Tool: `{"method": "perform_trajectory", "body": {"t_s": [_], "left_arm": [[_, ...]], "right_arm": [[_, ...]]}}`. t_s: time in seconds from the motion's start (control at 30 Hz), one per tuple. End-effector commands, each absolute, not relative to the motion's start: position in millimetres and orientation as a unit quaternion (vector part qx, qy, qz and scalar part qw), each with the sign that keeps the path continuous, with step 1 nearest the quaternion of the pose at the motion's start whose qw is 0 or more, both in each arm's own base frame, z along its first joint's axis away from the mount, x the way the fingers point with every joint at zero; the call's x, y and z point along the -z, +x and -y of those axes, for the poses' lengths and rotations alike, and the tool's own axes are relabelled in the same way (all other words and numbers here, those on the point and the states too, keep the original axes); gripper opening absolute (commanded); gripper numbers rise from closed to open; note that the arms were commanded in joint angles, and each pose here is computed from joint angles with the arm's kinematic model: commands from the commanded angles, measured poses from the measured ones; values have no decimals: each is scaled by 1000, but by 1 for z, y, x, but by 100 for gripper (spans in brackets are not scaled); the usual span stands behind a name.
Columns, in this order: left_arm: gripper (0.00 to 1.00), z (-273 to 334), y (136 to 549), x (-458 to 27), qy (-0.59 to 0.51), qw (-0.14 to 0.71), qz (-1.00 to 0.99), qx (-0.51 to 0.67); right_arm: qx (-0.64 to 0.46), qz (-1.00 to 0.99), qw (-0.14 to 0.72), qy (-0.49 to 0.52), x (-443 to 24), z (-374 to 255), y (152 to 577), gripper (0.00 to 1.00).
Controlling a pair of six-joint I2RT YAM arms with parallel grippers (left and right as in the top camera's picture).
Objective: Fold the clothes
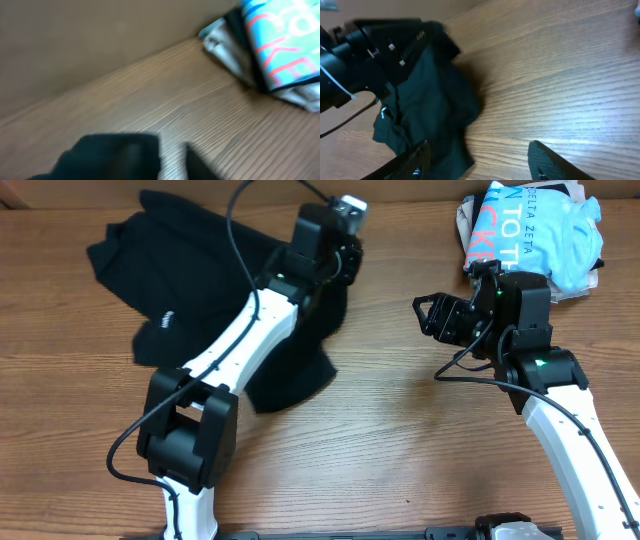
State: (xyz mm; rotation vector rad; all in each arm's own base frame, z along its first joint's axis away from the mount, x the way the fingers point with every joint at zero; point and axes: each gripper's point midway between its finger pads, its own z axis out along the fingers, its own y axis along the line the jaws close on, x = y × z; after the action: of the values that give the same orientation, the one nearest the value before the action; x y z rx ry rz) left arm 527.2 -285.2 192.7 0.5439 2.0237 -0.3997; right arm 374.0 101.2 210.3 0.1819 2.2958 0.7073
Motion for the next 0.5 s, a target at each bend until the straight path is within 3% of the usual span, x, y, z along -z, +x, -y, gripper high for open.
{"method": "perform_trajectory", "body": {"t_s": [0.0, 0.17, 0.47], "left_arm": [[100, 293, 527, -203, 225, 487, -825, 175], [100, 252, 516, -195, 205, 420, -872, 145], [100, 87, 483, -153, 70, 256, -964, 34]], "right_arm": [[-278, -883, 372, 70, -223, -100, 376, 67], [-277, -883, 373, 68, -223, -100, 376, 68], [-280, -885, 371, 33, -221, -118, 375, 68]]}}
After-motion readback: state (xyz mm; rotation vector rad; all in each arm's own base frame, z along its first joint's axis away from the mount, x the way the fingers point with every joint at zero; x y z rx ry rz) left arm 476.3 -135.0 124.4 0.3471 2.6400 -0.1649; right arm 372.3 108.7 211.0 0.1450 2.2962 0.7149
